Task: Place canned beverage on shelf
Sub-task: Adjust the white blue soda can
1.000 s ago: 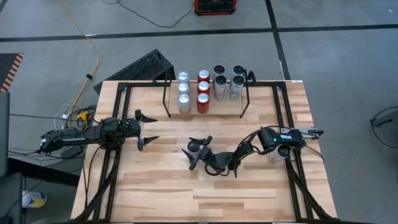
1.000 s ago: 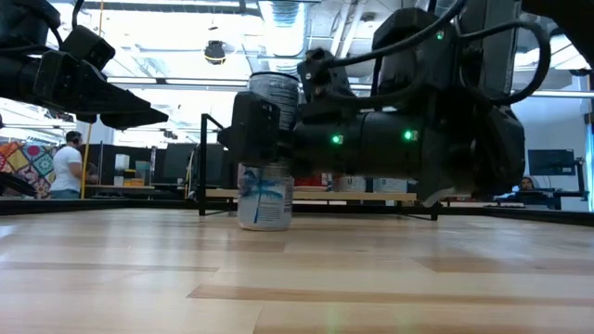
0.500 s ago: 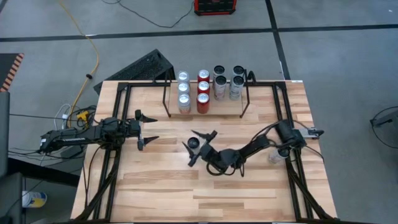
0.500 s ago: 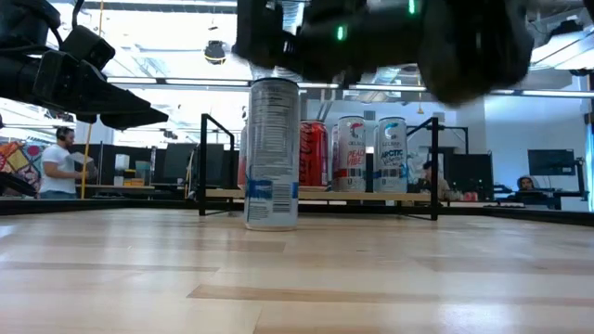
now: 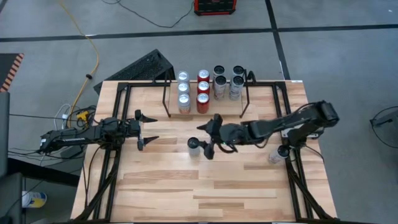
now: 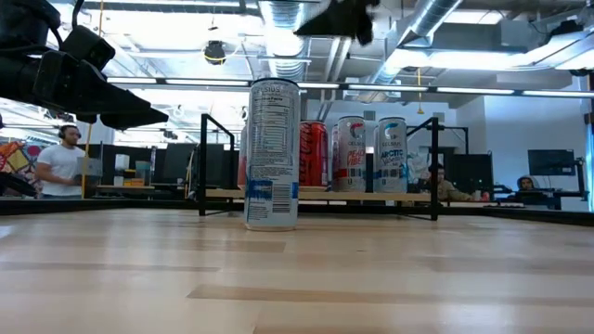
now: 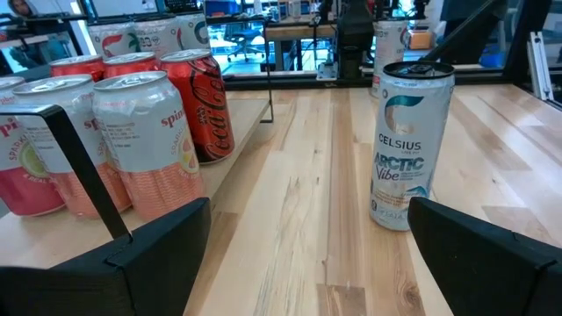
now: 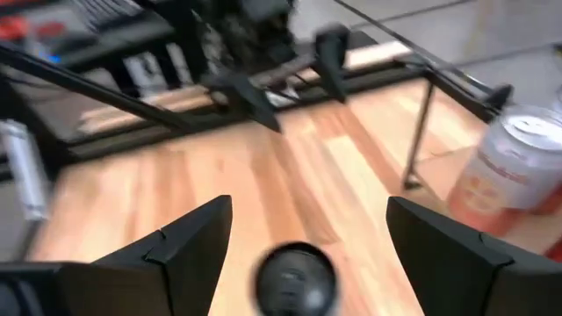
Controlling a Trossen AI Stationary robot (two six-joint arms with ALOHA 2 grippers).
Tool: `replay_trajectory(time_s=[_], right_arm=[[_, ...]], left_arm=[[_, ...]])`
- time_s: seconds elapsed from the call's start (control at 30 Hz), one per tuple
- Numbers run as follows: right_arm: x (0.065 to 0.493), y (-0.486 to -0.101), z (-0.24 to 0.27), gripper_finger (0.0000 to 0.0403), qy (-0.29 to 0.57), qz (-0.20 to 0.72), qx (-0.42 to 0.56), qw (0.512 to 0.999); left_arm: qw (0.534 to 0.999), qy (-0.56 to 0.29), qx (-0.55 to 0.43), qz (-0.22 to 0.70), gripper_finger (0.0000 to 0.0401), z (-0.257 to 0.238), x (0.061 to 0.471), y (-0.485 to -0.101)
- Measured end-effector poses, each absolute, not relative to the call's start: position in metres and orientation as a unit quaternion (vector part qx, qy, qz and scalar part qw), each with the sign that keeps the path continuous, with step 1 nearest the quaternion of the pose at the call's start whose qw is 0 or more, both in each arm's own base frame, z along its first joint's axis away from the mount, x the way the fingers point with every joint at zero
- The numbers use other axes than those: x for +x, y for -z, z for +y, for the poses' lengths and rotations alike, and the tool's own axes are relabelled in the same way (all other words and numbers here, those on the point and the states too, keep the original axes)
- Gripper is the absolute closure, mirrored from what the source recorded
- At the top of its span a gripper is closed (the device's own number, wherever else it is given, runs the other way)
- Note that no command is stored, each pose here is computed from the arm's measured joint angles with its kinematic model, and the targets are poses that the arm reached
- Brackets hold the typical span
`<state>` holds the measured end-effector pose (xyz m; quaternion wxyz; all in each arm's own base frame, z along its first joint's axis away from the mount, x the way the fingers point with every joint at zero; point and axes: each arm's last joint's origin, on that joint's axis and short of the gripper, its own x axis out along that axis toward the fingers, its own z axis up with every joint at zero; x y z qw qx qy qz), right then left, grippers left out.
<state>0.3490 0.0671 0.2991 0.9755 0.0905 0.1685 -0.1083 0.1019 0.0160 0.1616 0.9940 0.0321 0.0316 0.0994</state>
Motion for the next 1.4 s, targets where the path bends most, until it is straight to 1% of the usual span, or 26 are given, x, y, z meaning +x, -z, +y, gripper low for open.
replay_trajectory(time_s=[0.1, 0.17, 0.27, 0.37, 0.53, 0.67, 0.97, 1.2, 1.4], right_arm=[[0.357, -0.289, 0.056, 0.0075, 0.136, 0.178, 0.082, 0.971], [0.365, -0.280, 0.053, 0.0075, 0.150, 0.171, 0.101, 0.968], [0.377, -0.261, 0.054, 0.0075, 0.165, 0.174, 0.127, 0.962], [0.385, -0.248, 0.064, 0.0075, 0.186, 0.193, 0.116, 0.957], [0.396, -0.254, 0.085, 0.0076, 0.213, 0.202, 0.063, 0.954], [0.401, -0.254, 0.093, 0.0076, 0.240, 0.214, 0.051, 0.946], [0.398, -0.237, 0.093, 0.0076, 0.264, 0.228, 0.076, 0.934], [0.398, -0.238, 0.098, 0.0076, 0.261, 0.221, 0.081, 0.936], [0.408, -0.222, 0.105, 0.0076, 0.262, 0.211, 0.083, 0.938]], left_arm=[[0.994, -0.100, 0.032, 0.032, 0.0028, 0.016, 0.102, -0.162], [0.994, -0.099, 0.032, 0.031, 0.0028, 0.016, 0.102, -0.162], [0.994, -0.099, 0.032, 0.031, 0.0028, 0.016, 0.102, -0.162], [0.994, -0.099, 0.032, 0.032, 0.0028, 0.016, 0.102, -0.162], [0.994, -0.099, 0.032, 0.031, 0.0028, 0.016, 0.102, -0.162], [0.994, -0.099, 0.032, 0.031, 0.0028, 0.016, 0.102, -0.162], [0.994, -0.100, 0.032, 0.032, 0.0028, 0.016, 0.102, -0.162], [0.994, -0.100, 0.032, 0.031, 0.0028, 0.016, 0.102, -0.162], [0.994, -0.099, 0.032, 0.031, 0.0028, 0.016, 0.102, -0.162]])
